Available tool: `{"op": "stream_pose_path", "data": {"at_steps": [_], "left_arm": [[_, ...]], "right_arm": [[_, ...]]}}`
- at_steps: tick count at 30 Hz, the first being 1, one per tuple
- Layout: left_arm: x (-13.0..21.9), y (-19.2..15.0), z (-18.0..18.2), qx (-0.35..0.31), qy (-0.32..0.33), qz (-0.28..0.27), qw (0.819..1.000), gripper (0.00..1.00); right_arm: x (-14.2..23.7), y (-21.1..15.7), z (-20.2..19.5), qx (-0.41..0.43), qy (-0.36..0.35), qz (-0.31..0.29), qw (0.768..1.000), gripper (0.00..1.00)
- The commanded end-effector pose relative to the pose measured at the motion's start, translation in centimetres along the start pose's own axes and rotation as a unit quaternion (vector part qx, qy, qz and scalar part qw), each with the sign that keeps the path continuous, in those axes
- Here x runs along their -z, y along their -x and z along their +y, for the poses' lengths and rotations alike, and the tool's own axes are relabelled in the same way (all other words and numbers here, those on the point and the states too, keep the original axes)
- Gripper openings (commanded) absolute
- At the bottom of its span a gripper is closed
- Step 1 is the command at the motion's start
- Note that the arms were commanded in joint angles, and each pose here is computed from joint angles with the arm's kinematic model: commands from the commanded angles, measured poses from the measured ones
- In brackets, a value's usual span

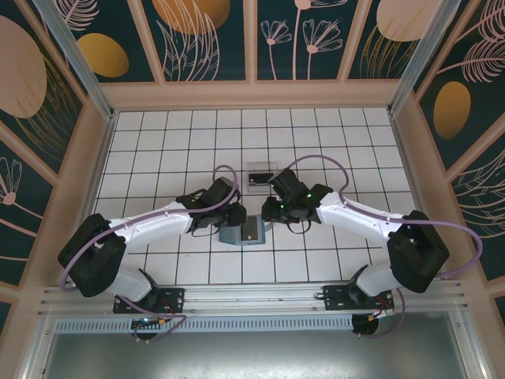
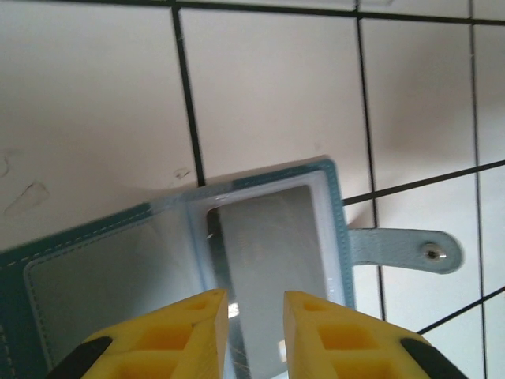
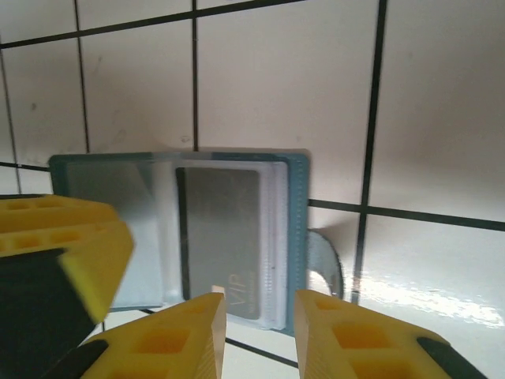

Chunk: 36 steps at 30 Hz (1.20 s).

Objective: Take the credit cards out of the card holder

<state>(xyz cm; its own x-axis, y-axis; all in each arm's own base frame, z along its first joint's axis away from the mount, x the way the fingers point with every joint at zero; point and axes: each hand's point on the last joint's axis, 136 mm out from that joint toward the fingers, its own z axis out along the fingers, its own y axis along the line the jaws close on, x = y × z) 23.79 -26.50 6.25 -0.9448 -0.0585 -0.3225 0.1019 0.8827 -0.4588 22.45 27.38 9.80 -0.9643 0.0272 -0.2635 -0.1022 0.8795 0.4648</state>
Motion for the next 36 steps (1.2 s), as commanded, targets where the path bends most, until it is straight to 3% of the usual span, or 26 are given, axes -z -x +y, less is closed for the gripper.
{"op": "stream_pose_path", "data": {"at_steps": [1,14,30,36], "left_arm": [[-0.3,0.4,-1.2,0.022,-0.042,-0.009,0.999,0.26],[-1.4,-0.8,0.2,0.040,-0.027,0.004,0.999,0.27],[-2.4,-1.7,0.9,0.052,-0.023,0.018,0.998,0.26],[-2.8,-2.2,1.3,0.056,-0.022,0.025,0.998,0.26]], "right_arm": [[0.2,1.0,2.7,-0.009,0.051,-0.001,0.999,0.30],[-4.7,-0.6,0.0,-0.012,-0.008,0.052,0.999,0.32],[-7.4,-3.0,-2.6,-0.016,-0.041,0.089,0.995,0.32],[-7.7,-3.3,-3.3,-0.016,-0.053,0.093,0.994,0.27]]}}
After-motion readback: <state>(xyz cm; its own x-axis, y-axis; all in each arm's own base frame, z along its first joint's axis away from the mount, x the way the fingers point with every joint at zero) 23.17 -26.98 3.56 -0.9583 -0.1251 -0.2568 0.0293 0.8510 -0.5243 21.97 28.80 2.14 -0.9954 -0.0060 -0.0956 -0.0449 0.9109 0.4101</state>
